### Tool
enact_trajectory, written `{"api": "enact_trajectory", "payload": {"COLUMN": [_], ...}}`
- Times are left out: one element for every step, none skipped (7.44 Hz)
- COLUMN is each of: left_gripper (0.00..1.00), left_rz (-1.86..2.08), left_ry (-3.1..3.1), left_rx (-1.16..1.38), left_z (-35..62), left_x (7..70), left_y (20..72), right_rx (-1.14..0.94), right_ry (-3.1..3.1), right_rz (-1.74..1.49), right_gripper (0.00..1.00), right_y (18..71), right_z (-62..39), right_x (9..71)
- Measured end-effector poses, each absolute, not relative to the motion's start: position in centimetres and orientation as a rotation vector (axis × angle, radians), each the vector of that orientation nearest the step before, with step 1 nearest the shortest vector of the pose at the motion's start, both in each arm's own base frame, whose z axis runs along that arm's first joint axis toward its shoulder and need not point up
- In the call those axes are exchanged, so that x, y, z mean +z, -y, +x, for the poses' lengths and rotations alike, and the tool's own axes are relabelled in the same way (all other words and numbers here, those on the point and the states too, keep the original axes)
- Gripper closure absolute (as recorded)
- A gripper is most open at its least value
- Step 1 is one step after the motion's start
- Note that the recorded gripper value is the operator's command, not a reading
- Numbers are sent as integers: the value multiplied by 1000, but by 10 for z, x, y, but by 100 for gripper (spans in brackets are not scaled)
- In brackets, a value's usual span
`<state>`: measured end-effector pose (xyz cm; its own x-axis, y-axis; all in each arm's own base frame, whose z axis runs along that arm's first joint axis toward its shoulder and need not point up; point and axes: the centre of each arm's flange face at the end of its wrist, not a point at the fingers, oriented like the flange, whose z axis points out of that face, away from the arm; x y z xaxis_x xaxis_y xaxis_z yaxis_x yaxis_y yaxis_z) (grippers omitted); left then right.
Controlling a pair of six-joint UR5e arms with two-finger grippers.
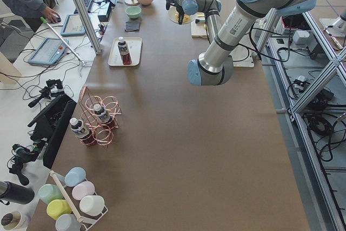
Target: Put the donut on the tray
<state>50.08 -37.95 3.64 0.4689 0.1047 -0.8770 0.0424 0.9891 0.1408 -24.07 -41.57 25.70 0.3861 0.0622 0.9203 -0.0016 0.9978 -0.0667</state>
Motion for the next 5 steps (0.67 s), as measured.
{"api": "enact_trajectory", "payload": {"left_gripper": [100, 100, 100, 100, 100], "left_rz": [151, 152, 152, 153, 153], "left_ry": [-1088, -1094, -1099, -1101, -1102], "left_rx": [39, 38, 37, 36, 36], "left_z": [500, 499, 498, 498, 497], "left_x": [30, 24, 20, 18, 17], "left_y": [379, 378, 378, 377, 377], "right_rx": [31, 21, 12, 4, -1], "right_ry": [1175, 1176, 1174, 1173, 1172], "right_rz": [-61, -65, -69, -73, -75], "right_gripper": [36, 37, 39, 51, 74], "right_y": [412, 409, 406, 404, 403], "right_z": [-246, -250, -255, -258, -260], "right_x": [255, 254, 254, 254, 254]}}
